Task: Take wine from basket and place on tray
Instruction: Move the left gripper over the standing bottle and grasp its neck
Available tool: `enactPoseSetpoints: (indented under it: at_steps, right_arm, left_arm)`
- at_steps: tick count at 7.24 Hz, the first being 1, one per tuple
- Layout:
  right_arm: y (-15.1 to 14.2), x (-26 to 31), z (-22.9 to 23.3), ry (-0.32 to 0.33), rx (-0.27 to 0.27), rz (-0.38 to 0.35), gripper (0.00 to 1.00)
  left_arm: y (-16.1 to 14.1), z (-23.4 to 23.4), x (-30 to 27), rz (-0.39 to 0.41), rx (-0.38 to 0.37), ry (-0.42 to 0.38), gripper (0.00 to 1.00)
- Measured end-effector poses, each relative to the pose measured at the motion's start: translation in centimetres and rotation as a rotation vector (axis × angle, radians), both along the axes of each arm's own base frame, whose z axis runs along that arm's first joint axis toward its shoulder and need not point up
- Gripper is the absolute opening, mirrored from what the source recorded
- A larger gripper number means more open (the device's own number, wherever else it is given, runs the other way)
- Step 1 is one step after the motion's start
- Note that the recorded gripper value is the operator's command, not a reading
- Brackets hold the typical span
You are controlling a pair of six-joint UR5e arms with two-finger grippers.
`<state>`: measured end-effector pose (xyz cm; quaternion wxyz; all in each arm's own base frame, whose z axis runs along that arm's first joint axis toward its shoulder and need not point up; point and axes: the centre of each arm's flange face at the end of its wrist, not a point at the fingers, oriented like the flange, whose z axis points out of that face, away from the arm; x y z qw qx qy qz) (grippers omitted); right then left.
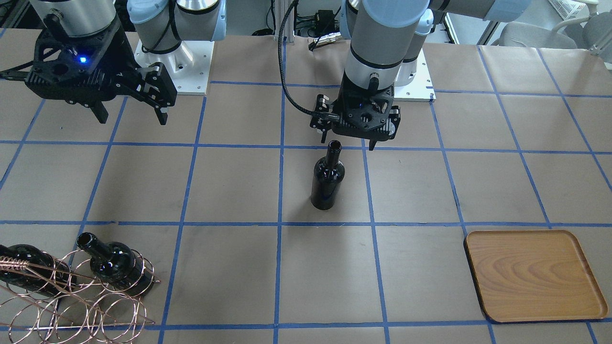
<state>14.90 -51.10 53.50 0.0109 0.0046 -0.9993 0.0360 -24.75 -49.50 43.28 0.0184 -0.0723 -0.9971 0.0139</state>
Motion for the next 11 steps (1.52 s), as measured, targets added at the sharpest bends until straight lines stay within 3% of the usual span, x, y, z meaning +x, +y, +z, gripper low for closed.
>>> enactPoseSetpoints:
  at_steps: [2, 4, 7, 8, 9, 10, 11]
  right_arm:
    - [-0.2, 0.1, -0.3, -0.003, -0.009, 0.004, 1.0]
    - [-0.4, 0.1, -0.4, 0.0, -0.017, 0.003, 1.0]
    - [-0.7, 0.1, 0.0, 0.004, -0.051, -0.001, 1.0]
    - [-0.7, 0.1, 0.0, 0.005, -0.052, 0.001, 1.0]
    - [-0.6, 0.1, 0.1, 0.005, -0.052, 0.001, 1.0]
    - [-0.5, 0.1, 0.2, 0.005, -0.051, 0.002, 1.0]
    - [-0.4, 0.1, 0.3, 0.005, -0.053, 0.002, 1.0]
  left_arm:
    - [0.0, -3.6, -0.5, -0.014, 0.022, 0.012, 0.97]
    - [0.1, -4.9, -0.5, -0.018, 0.039, 0.006, 0.79]
    - [0.0, -5.4, -0.5, -0.02, 0.055, 0.009, 0.75]
    - [0.0, -5.5, -0.5, -0.02, 0.059, 0.008, 0.58]
    - [0.0, -5.6, -0.5, -0.021, 0.067, 0.005, 0.16]
    - [0.2, -5.8, -0.4, -0.021, 0.082, 0.0, 0.0]
    - [0.3, -5.9, -0.4, -0.02, 0.1, -0.006, 0.0]
